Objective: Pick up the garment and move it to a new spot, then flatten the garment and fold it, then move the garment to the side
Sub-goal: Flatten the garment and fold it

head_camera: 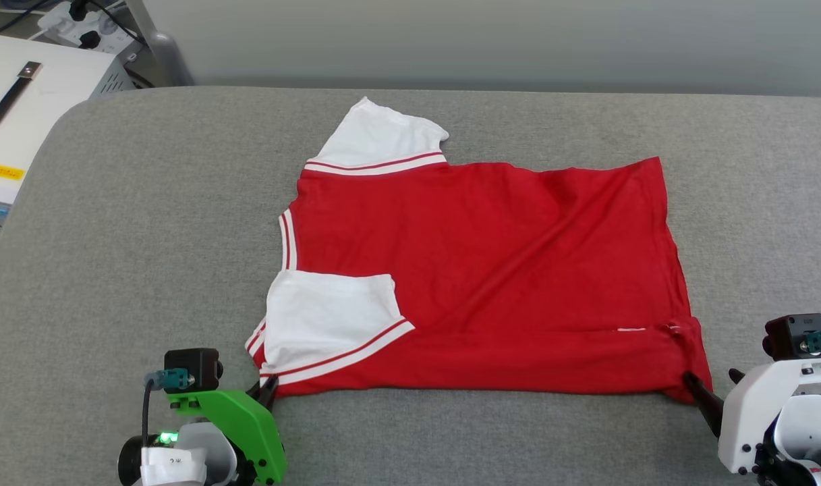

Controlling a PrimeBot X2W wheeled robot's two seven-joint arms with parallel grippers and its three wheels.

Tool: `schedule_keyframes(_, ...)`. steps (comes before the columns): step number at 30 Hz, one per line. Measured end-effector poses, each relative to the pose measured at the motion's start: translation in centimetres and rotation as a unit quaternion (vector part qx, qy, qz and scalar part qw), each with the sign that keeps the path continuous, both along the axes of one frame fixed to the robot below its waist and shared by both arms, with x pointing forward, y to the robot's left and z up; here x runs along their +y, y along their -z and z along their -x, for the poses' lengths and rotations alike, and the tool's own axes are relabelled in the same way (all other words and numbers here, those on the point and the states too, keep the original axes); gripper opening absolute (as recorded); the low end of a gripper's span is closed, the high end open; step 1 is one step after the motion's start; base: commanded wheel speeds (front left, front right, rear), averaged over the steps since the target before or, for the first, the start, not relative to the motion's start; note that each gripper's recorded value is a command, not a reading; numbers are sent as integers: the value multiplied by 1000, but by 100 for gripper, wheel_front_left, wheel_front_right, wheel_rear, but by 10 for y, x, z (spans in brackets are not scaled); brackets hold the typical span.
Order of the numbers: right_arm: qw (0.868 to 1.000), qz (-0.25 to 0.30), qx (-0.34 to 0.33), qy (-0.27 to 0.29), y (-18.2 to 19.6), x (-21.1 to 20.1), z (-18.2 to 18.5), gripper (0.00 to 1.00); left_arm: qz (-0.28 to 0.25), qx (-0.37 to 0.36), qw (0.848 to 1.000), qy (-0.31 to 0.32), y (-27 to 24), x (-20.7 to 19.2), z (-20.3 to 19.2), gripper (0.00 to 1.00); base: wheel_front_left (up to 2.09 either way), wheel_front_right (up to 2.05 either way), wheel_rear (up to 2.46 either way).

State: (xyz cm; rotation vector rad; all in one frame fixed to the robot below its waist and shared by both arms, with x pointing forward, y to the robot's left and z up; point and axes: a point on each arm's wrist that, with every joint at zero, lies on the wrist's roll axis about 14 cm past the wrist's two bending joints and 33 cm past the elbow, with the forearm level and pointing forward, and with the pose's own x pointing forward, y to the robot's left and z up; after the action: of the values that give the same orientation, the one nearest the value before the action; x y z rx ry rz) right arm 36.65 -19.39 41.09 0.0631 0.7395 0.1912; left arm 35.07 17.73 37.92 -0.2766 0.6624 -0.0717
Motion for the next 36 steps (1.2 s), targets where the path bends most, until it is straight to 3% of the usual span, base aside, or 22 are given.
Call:
schedule_keyframes(12,998,8,47,26,32,6,-8,100,8,-45,999,-1,-28,-1,0,0,0,0,0)
schedule_keyframes(13,998,5,58,29,37,7,-9,89,10,-39,999,3,-26,-3,2,0,0,0,0)
schedule_keyframes(14,998,4,61,29,38,8,-8,45,10,-37,999,4,-25,-4,3,0,0,0,0)
schedule_keyframes(15,998,3,63,30,39,8,-8,11,10,-36,999,4,-24,-4,3,0,0,0,0)
schedule_keyframes(16,997,1,64,32,40,9,-8,0,10,-32,999,6,-23,-4,4,0,0,0,0)
schedule_keyframes(28,998,-2,32,51,23,-3,-6,0,4,-21,1000,13,-19,-4,16,0,0,0,0)
schedule_keyframes(36,997,2,23,69,7,-16,21,0,11,-17,1000,20,-20,-9,35,0,0,0,0)
